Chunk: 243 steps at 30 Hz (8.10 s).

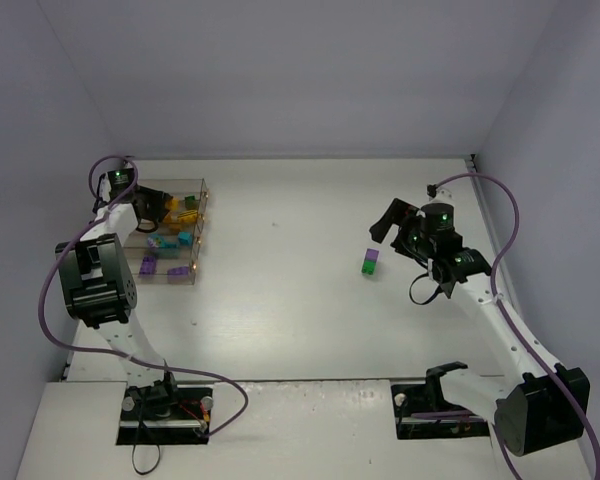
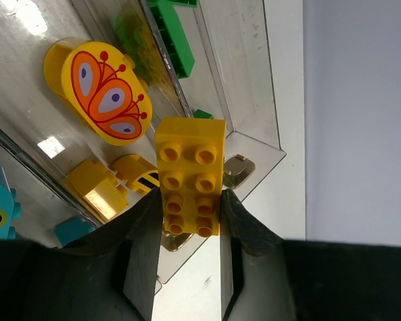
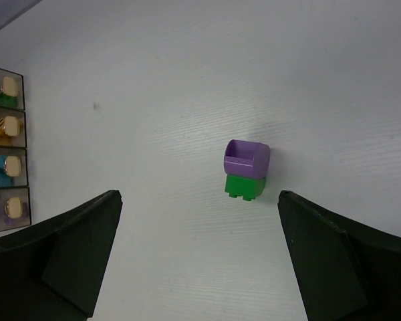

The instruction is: Sort the legos into containers by color

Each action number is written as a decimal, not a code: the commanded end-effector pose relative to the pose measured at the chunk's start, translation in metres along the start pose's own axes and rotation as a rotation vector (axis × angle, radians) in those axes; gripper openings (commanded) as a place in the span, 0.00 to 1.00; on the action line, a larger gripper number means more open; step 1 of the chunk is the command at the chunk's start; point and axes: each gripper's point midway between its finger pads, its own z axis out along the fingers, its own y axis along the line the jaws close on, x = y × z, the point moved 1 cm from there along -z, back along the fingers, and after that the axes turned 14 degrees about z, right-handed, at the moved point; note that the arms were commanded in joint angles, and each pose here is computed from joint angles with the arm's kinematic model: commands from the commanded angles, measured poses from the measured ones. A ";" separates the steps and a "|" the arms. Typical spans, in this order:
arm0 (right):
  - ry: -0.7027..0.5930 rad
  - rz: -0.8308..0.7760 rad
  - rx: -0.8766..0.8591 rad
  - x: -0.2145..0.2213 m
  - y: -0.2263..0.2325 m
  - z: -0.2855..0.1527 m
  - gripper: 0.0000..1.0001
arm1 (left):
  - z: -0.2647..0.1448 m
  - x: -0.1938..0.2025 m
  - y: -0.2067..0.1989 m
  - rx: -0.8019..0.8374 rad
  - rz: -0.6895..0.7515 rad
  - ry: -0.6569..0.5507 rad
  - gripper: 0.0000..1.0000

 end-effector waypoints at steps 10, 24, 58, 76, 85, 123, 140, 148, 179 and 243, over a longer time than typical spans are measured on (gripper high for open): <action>-0.043 -0.004 0.003 -0.011 0.000 0.002 1.00 | -0.024 -0.017 -0.019 0.060 -0.033 -0.036 0.47; 0.037 -0.036 0.128 0.005 -0.025 0.033 0.87 | -0.083 -0.002 -0.027 0.125 0.183 -0.048 0.54; 0.192 -0.123 0.422 0.056 -0.063 0.105 0.75 | -0.192 0.257 -0.070 0.556 1.096 0.257 0.66; 0.100 -0.118 0.070 0.038 -0.003 0.091 0.00 | -0.200 0.277 -0.075 0.654 1.084 0.335 0.66; -0.005 -0.115 -0.546 0.024 0.091 0.014 0.00 | -0.223 0.306 -0.114 0.898 0.914 0.452 0.66; 0.078 0.041 -1.118 0.027 0.160 -0.060 0.00 | -0.298 0.345 -0.189 1.430 0.659 0.531 0.44; 0.156 0.058 -1.208 0.028 0.172 -0.072 0.00 | -0.315 0.344 -0.187 1.544 0.680 0.522 0.44; 0.147 0.058 -1.225 0.024 0.176 -0.075 0.00 | -0.321 0.347 -0.188 1.575 0.681 0.534 0.38; -0.011 0.019 -1.214 -0.022 0.194 -0.072 0.00 | -0.332 0.364 -0.151 1.565 0.772 0.622 0.00; 0.111 -0.227 -0.696 0.032 0.093 -0.030 0.00 | -0.019 -0.065 -0.075 0.063 0.976 -0.095 0.42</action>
